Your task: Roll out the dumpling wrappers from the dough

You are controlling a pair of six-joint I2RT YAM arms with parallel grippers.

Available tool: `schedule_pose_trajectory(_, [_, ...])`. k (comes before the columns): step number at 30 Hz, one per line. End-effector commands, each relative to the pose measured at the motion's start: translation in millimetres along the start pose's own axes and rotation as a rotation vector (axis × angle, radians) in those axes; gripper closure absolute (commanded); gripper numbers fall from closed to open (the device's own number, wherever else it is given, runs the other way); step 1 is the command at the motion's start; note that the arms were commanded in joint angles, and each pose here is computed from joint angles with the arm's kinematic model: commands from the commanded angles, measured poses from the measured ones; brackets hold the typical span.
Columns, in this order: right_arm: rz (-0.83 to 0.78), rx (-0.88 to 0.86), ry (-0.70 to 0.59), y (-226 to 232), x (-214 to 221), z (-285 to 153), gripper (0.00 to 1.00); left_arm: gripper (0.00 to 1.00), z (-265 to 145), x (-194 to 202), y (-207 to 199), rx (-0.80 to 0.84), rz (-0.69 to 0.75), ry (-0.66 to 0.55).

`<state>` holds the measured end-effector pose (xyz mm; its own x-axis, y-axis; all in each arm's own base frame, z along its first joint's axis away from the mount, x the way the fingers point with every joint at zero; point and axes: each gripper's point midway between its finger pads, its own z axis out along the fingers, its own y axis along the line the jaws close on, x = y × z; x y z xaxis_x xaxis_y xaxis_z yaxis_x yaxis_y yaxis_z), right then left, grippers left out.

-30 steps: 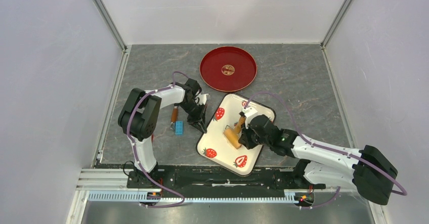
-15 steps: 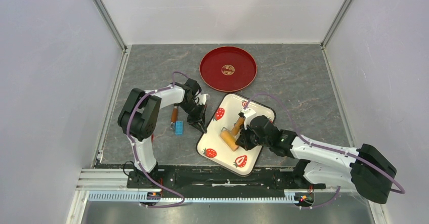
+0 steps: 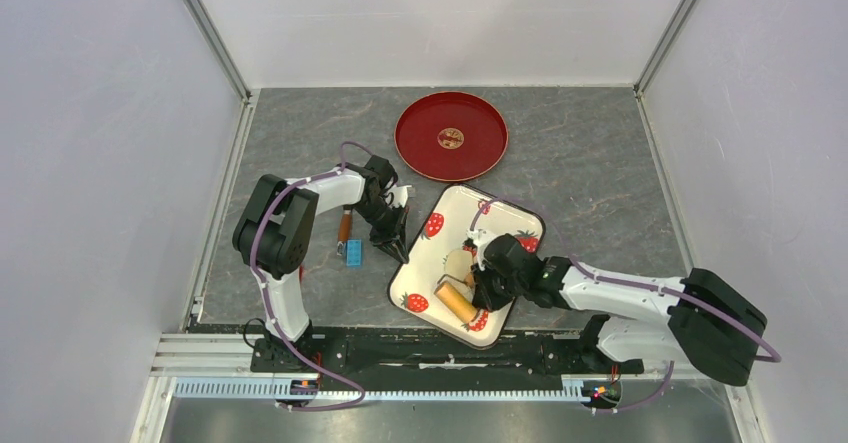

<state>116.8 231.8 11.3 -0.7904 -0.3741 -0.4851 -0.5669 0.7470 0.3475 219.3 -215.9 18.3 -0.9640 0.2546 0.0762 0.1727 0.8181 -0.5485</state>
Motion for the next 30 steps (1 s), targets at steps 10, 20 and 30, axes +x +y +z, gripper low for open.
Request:
schedule_pose_trajectory(10, [-0.087,0.208,0.121,-23,-14,-30,1.00,0.98,-6,-8,35,-0.152,-0.002,-0.038])
schedule_pose_trajectory(20, [-0.116,0.211,0.064,-9,-63,-45,0.87,0.79,-28,-22,8,-0.078,0.059,-0.124])
schedule_pose_trajectory(30, [0.083,0.190,-0.037,-36,-107,-64,0.40,0.69,-49,-37,-14,-0.044,0.107,-0.200])
